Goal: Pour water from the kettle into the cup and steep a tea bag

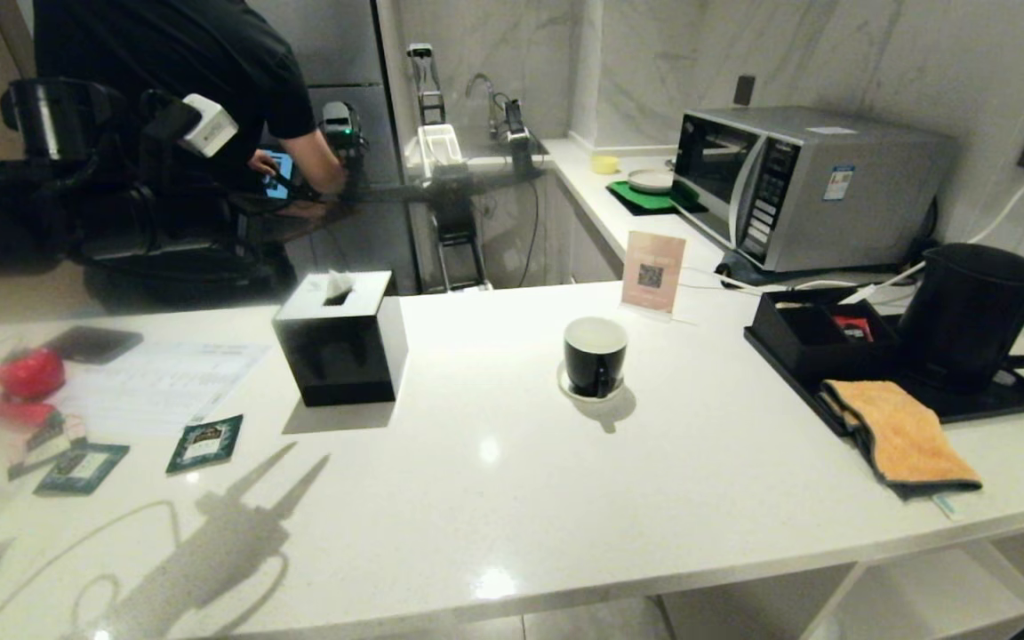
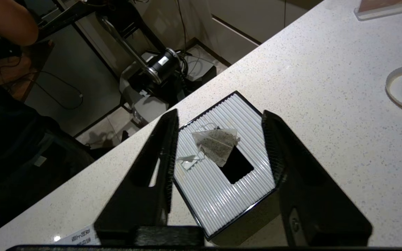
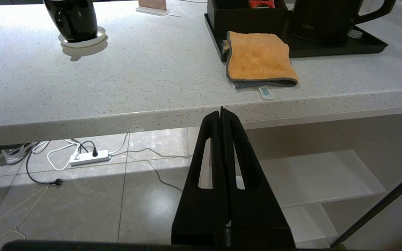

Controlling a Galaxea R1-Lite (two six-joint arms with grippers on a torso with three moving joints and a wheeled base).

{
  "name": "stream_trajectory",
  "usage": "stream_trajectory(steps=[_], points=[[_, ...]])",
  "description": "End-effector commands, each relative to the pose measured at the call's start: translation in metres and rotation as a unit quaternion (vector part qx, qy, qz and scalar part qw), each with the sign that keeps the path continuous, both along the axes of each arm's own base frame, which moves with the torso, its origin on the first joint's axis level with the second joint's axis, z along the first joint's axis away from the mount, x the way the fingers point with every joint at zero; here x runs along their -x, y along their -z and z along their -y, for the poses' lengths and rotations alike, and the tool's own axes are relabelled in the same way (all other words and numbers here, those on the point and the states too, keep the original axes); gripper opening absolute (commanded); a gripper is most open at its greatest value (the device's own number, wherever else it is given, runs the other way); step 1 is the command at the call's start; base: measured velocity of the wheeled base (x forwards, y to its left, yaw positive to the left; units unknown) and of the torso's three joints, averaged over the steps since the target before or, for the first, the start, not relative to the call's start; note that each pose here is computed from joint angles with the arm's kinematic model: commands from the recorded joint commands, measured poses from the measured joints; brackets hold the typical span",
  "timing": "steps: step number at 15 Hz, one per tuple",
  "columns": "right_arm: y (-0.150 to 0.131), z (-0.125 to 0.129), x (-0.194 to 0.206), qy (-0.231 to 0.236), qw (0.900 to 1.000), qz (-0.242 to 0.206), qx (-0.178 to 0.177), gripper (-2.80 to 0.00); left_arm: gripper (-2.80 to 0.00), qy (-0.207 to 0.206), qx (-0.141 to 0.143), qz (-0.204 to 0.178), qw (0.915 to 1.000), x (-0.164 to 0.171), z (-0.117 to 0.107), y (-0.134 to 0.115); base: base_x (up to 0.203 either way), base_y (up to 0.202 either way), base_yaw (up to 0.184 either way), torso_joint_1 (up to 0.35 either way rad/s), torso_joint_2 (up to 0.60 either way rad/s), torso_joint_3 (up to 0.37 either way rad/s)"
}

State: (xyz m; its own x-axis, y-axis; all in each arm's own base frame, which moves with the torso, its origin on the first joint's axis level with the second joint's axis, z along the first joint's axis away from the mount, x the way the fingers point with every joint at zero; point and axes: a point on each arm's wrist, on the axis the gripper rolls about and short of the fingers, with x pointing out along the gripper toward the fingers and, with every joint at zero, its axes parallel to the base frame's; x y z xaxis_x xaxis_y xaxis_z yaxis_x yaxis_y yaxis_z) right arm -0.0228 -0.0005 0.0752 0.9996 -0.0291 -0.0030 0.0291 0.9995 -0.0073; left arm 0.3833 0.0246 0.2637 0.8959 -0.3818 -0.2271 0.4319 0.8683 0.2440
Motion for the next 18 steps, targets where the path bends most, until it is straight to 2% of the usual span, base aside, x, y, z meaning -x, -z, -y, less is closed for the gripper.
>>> stream_trajectory(steps=[1,10,13,18], points=[[0.000,0.000,0.000,0.000,1.000,-0.001,0.000,-2.80,-2.80,-0.001,0.000,-0.009,1.0000,-0.006,-0.001,0.007,0.000,0.000,0.000,0.000,0.00,0.000],[0.000,0.000,0.000,0.000,1.000,-0.001,0.000,-2.80,-2.80,-0.013,-0.003,-0.023,0.9997,-0.054,0.000,0.035,0.000,0.000,0.000,0.000,0.00,0.000],[0.000,0.000,0.000,0.000,1.000,-0.001,0.000,-2.80,-2.80,-0.012,-0.005,-0.037,0.9992,-0.063,0.008,0.049,0.000,0.000,0.000,0.000,0.00,0.000],[0.000,0.000,0.000,0.000,1.000,-0.001,0.000,-2.80,-2.80,-0.021,-0.018,-0.052,0.9983,-0.076,0.009,0.056,0.000,0.000,0.000,0.000,0.00,0.000]])
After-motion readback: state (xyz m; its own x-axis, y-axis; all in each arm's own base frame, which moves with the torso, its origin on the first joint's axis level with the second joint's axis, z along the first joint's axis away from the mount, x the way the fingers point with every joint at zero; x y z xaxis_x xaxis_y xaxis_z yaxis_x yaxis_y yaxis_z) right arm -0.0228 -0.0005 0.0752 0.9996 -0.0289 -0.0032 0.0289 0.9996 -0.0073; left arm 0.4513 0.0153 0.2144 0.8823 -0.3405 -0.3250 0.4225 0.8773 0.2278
